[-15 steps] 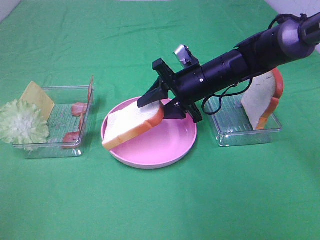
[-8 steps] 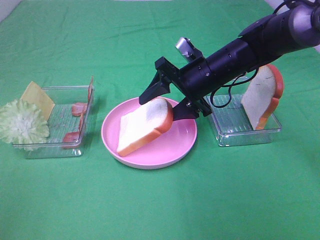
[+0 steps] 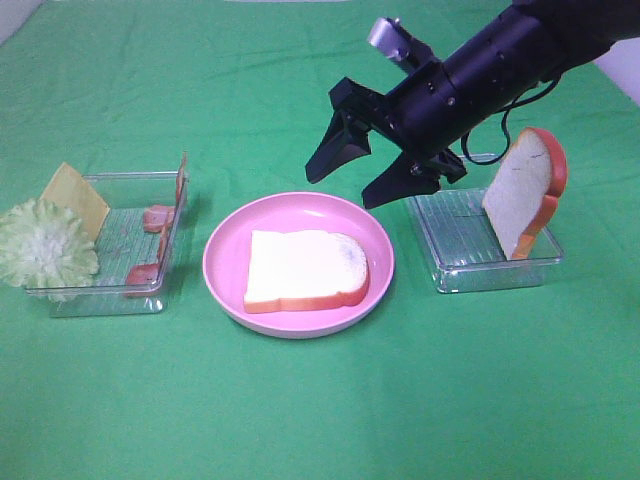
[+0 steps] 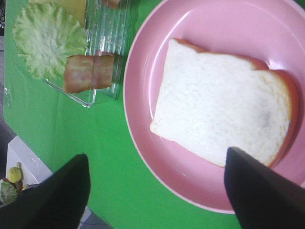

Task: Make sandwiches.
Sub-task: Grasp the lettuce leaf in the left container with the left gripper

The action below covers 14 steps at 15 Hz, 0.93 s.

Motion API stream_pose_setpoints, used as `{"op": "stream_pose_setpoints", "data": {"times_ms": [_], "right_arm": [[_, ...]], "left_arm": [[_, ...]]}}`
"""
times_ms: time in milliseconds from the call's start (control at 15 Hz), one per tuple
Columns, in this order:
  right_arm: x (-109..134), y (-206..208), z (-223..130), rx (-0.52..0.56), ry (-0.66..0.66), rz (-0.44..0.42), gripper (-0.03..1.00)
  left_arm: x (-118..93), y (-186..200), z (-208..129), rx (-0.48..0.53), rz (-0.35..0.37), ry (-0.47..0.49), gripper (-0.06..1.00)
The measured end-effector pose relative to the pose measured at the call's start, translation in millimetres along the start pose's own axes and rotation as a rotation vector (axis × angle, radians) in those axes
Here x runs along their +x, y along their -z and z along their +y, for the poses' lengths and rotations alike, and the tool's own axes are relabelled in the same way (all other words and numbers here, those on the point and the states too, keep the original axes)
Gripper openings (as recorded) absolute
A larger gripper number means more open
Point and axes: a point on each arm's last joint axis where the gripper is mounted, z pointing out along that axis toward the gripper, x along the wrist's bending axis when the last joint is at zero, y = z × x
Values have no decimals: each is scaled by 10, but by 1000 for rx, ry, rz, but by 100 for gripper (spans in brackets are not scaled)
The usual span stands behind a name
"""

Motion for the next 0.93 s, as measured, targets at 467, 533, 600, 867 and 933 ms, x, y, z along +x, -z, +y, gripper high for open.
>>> {"op": "stream_pose_setpoints", "data": {"times_ms": [467, 533, 600, 867, 933], "right_arm": [[515, 1092, -371, -107, 191, -250, 71], [549, 1185, -439, -101, 193, -275, 71], [600, 1357, -561, -102, 185, -332, 71], [731, 2009, -1245, -208, 185, -555, 71], [723, 2062, -1438, -207, 188, -573, 71]], "left_arm": [[0, 0, 0, 0, 0, 6, 66], [0, 0, 0, 0, 0, 6, 66], [0, 0, 0, 0, 0, 0, 66], [0, 0, 0, 0, 0, 6, 66], [0, 0, 0, 0, 0, 6, 66]]}}
